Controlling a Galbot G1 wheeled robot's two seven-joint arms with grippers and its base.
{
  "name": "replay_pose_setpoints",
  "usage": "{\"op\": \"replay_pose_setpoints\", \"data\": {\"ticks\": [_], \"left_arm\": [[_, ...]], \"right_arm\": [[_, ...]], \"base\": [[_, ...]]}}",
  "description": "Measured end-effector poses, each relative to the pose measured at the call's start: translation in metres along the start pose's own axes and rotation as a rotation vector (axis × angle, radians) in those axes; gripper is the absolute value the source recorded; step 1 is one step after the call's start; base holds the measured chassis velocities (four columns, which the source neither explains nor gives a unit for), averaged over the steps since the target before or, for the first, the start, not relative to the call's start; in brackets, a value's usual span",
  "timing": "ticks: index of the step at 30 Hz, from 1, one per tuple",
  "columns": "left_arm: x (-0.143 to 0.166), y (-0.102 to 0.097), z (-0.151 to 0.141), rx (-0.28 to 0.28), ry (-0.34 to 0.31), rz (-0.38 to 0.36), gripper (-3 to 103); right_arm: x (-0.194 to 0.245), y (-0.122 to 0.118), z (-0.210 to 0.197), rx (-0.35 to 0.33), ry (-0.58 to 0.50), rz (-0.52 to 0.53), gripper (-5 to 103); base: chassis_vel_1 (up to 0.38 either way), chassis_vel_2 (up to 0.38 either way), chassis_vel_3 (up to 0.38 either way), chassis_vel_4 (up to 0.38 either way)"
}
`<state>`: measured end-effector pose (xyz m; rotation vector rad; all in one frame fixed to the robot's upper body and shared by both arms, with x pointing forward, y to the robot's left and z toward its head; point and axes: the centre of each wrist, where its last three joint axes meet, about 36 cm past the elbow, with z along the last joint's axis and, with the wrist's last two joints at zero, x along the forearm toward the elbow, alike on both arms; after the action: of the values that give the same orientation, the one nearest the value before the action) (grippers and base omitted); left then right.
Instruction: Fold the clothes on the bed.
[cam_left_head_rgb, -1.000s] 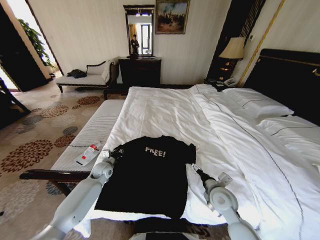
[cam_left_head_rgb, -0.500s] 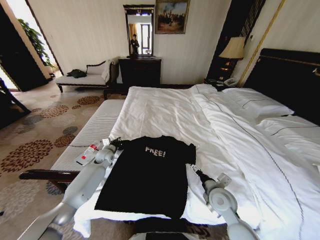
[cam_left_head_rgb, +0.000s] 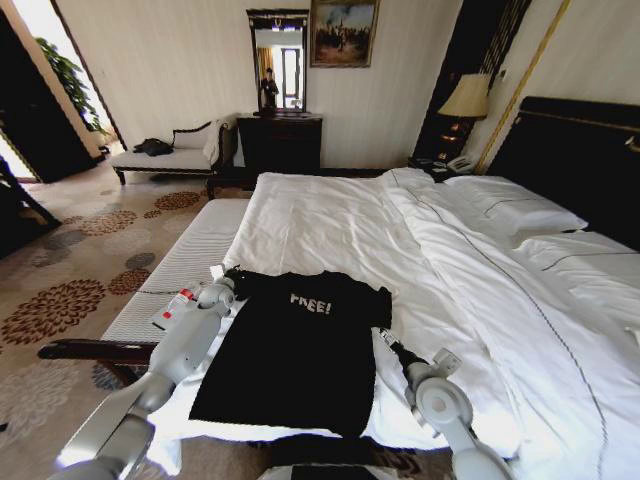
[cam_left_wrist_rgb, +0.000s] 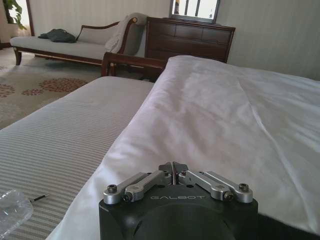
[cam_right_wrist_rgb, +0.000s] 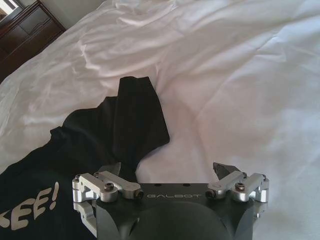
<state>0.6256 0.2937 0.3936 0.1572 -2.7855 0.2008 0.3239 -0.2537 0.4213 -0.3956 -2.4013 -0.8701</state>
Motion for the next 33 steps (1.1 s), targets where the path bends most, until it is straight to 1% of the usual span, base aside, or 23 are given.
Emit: {"op": "replay_pose_setpoints", "data": {"ticks": [1, 3, 6, 7, 9, 10, 12, 13, 14, 15, 16, 17, 18, 19, 20, 21, 22, 23, 24, 26, 28, 31, 33], "left_arm": [[0.0, 0.002, -0.002, 0.015, -0.01, -0.012, 7], [0.0, 0.006, -0.005, 0.033, -0.022, -0.03, 7], [0.012, 0.024, -0.019, 0.108, -0.077, -0.082, 24], [0.012, 0.024, -0.019, 0.108, -0.077, -0.082, 24], [0.032, 0.038, -0.028, 0.148, -0.115, -0.093, 35], [0.04, 0.042, -0.03, 0.153, -0.126, -0.092, 35], [0.087, 0.059, -0.031, 0.138, -0.157, -0.063, 45], [0.087, 0.059, -0.031, 0.138, -0.157, -0.063, 45], [0.118, 0.069, -0.022, 0.098, -0.134, -0.044, 51], [0.129, 0.072, -0.019, 0.081, -0.123, -0.038, 51], [0.176, 0.078, -0.003, 0.028, -0.077, 0.0, 62], [0.212, 0.079, 0.013, 0.011, -0.025, 0.03, 68], [0.239, 0.08, 0.03, 0.004, 0.036, 0.043, 68], [0.239, 0.08, 0.03, 0.004, 0.036, 0.043, 68], [0.259, 0.08, 0.043, -0.002, 0.08, 0.047, 73], [0.271, 0.081, 0.052, -0.01, 0.109, 0.048, 73], [0.299, 0.082, 0.08, -0.048, 0.178, 0.041, 85], [0.312, 0.084, 0.098, -0.076, 0.214, 0.033, 85], [0.312, 0.084, 0.098, -0.076, 0.214, 0.033, 85], [0.33, 0.086, 0.127, -0.111, 0.26, 0.02, 95], [0.334, 0.083, 0.138, -0.106, 0.253, 0.012, 100], [0.336, 0.079, 0.143, -0.091, 0.25, 0.012, 100], [0.336, 0.071, 0.148, -0.063, 0.259, 0.024, 100]], "right_arm": [[0.001, 0.0, 0.0, 0.0, -0.001, -0.001, 100], [0.002, 0.0, 0.0, 0.0, -0.002, 0.0, 100], [0.006, -0.001, 0.001, 0.001, -0.005, 0.0, 100], [0.006, -0.001, 0.001, 0.001, -0.005, 0.0, 100], [0.008, -0.001, 0.001, 0.0, -0.006, -0.001, 100], [0.009, -0.001, 0.001, 0.0, -0.006, -0.001, 100], [0.012, 0.0, 0.002, -0.001, -0.006, -0.002, 100], [0.012, 0.0, 0.002, -0.001, -0.006, -0.002, 100], [0.013, -0.001, 0.002, -0.001, -0.005, 0.0, 100], [0.013, -0.001, 0.003, -0.001, -0.004, 0.001, 100], [0.013, -0.001, 0.003, -0.001, -0.004, 0.003, 100], [0.013, -0.001, 0.003, -0.001, -0.005, 0.005, 100], [0.013, -0.001, 0.003, -0.003, -0.005, 0.007, 100], [0.013, -0.001, 0.003, -0.003, -0.005, 0.007, 100], [0.012, -0.002, 0.003, -0.004, -0.005, 0.01, 100], [0.012, -0.002, 0.003, -0.006, -0.006, 0.011, 100], [0.014, -0.003, 0.004, -0.014, -0.008, 0.02, 100], [0.016, -0.005, 0.004, -0.019, -0.01, 0.029, 100], [0.016, -0.005, 0.004, -0.019, -0.01, 0.029, 100], [0.02, -0.006, 0.003, -0.027, -0.02, 0.037, 100], [0.021, -0.005, 0.002, -0.029, -0.024, 0.036, 100], [0.022, -0.004, 0.001, -0.029, -0.026, 0.035, 100], [0.022, -0.004, 0.001, -0.028, -0.027, 0.035, 100]], "base": [[0.0, 0.0, 0.0, 0.0], [0.0, 0.0, 0.0, 0.0], [0.0, 0.0, 0.0, 0.0], [0.0, 0.0, 0.0, 0.0], [0.0, 0.0, 0.0, 0.0], [0.0, 0.0, 0.0, 0.0], [0.0, 0.0, 0.0, 0.0], [0.0, 0.0, 0.0, 0.0], [0.0, 0.0, 0.0, 0.0], [0.0, 0.0, 0.0, 0.0], [0.0, 0.0, 0.0, 0.0], [0.0, 0.0, 0.0, 0.0], [0.0, 0.0, 0.0, 0.0], [0.0, 0.0, 0.0, 0.0], [0.0, 0.0, 0.0, 0.0], [0.0, 0.0, 0.0, 0.0], [0.0, 0.0, 0.0, 0.0], [0.0, 0.0, 0.0, 0.0], [0.0, 0.0, 0.0, 0.0], [0.0, 0.0, 0.0, 0.0], [0.0, 0.0, 0.0, 0.0], [0.0, 0.0, 0.0, 0.0], [0.0, 0.0, 0.0, 0.0]]}}
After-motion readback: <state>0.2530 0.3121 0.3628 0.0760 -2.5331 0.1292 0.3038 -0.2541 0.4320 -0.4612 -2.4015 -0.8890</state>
